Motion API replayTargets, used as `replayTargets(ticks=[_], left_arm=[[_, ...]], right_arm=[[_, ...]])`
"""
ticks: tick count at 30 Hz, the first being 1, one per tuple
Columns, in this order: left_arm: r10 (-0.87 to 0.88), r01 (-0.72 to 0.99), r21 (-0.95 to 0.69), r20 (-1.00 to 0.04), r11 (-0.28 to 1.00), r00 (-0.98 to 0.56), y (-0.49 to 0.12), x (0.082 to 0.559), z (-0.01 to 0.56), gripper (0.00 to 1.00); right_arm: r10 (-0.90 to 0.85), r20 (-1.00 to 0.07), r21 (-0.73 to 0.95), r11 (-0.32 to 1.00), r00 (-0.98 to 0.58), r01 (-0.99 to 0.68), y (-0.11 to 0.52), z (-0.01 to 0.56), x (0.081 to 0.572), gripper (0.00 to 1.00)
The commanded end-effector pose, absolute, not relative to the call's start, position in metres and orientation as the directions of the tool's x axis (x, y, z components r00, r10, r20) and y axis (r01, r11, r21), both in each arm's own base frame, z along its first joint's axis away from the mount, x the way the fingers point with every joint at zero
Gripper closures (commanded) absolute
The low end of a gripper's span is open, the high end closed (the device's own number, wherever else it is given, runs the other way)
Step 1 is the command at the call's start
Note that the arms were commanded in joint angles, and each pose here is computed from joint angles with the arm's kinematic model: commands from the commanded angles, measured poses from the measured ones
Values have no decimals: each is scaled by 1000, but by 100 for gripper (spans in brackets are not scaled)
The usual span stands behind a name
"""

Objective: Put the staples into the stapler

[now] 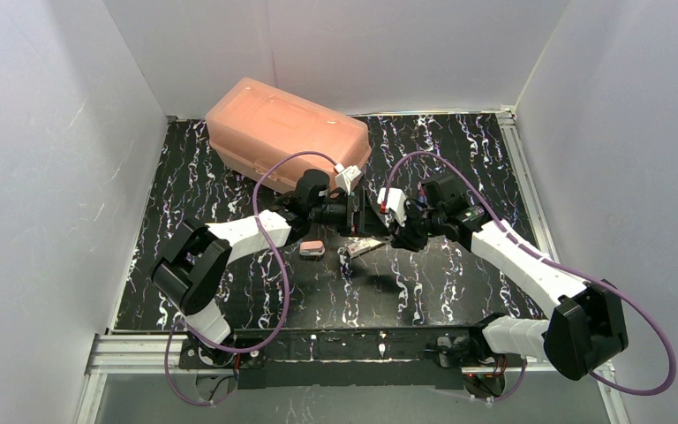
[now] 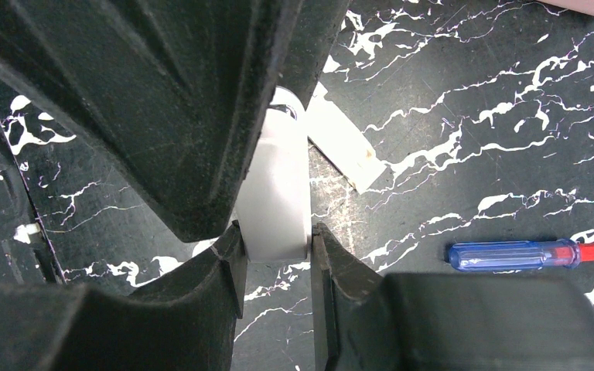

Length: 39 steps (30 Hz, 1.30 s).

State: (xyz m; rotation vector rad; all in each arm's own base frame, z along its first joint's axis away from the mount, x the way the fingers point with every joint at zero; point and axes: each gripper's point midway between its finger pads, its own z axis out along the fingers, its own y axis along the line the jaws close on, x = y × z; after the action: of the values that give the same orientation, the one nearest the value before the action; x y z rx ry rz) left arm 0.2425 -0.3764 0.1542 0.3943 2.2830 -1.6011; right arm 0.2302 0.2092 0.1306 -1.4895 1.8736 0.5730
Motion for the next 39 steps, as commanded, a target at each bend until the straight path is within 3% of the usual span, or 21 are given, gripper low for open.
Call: replayTargets(ticks=[1, 7, 17, 34, 35, 36, 37, 38, 39], left_arm=[[38, 340, -880, -347, 333, -937, -380, 244, 156, 13], [45, 291, -898, -293, 330, -955, -387, 240, 155, 15], [70, 228, -916, -218, 329, -974, -392, 234, 149, 26], [73, 213, -919, -200, 332, -977, -392, 233, 148, 31], [74, 215, -918, -202, 332, -977, -392, 232, 148, 38], [78, 221, -917, -207, 331, -975, -392, 232, 148, 56], [77, 221, -916, -207, 335, -975, -392, 233, 146, 92], [82, 220, -910, -204, 351, -975, -391, 233, 144, 100], [91, 216, -907, -196, 363, -976, -390, 232, 142, 100]], right_arm=[[-637, -765, -92, 260, -99, -961, 219, 149, 241, 99], [-635, -766, -90, 262, -101, -961, 220, 149, 241, 99], [-635, -766, -96, 273, -104, -957, 219, 149, 243, 99], [-638, -763, -108, 284, -104, -953, 218, 147, 245, 99], [-637, -763, -107, 285, -105, -953, 218, 147, 245, 99], [-636, -765, -107, 285, -105, -952, 218, 147, 245, 99], [-635, -765, -107, 286, -105, -952, 218, 147, 245, 99], [-635, -765, -107, 286, -104, -952, 218, 147, 245, 99], [-635, -765, -109, 286, -104, -952, 218, 147, 245, 99]])
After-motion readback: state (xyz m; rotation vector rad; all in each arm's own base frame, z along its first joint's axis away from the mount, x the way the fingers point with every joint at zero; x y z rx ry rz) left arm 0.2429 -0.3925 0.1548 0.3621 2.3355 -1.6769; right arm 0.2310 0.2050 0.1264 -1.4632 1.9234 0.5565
